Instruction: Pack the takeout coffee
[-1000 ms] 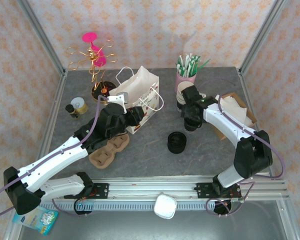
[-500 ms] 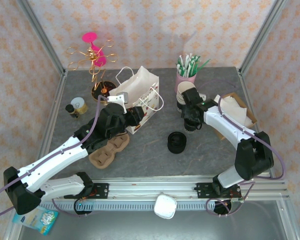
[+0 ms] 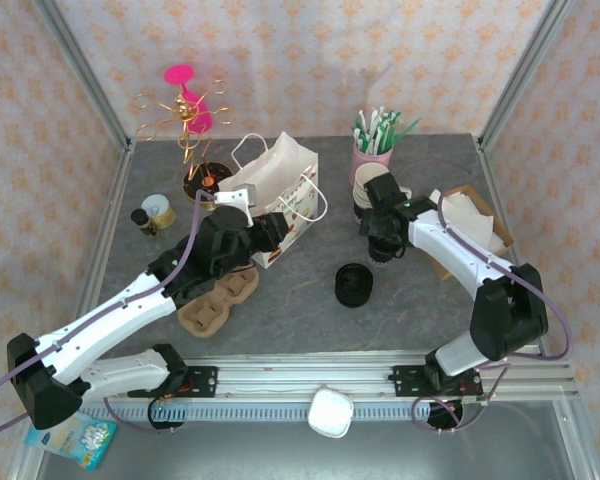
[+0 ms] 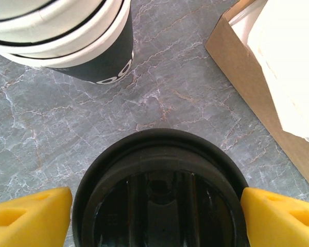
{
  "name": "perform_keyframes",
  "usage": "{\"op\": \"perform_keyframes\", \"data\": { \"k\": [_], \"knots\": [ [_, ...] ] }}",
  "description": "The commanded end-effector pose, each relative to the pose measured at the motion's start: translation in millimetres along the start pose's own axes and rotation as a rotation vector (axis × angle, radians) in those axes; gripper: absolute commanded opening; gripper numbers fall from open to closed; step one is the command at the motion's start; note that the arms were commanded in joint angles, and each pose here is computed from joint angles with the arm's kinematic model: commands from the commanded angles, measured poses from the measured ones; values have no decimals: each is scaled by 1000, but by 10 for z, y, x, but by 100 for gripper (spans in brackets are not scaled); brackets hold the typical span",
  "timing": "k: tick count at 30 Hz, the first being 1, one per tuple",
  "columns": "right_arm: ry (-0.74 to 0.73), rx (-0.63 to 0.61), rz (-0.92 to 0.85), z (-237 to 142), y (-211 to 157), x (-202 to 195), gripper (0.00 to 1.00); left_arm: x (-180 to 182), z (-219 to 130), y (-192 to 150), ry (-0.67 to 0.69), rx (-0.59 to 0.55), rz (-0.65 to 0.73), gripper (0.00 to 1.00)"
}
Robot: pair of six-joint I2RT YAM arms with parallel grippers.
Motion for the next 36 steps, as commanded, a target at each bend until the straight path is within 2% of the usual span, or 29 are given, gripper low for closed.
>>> {"op": "perform_keyframes", "data": {
  "k": [1, 8, 11, 19, 28, 36],
  "knots": [
    [-27, -34, 36, -152, 95, -73, 85, -51, -54, 87, 2, -30, 12, 33],
    [-32, -30, 99, -60, 131, -125, 79, -39, -68, 87, 4, -34, 14, 33],
    [-7, -10, 93, 4, 112, -82, 71, -34, -75, 92, 8, -39, 18, 33],
    [-25, 52, 58, 142, -42, -86, 67, -38, -67, 93, 6, -38, 17, 33],
    [-49, 93, 21, 241, -188, -92, 68, -64, -66, 107, 0, -37, 16, 33],
    [9, -9, 61, -129, 89, -62, 82, -116, -112, 152, -11, -45, 19, 33]
  ]
}}
Point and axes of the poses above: each hand's point on the last joint's axis, 136 mm out from that joint toward the fingers, its own z axis out along the fingers, its own x axis along the line the jaws close on, y = z × x, the point moved 8 cm from there along -z, back along the fingers, and after that the axes turned 9 degrees about -z, right-handed, at the moved point
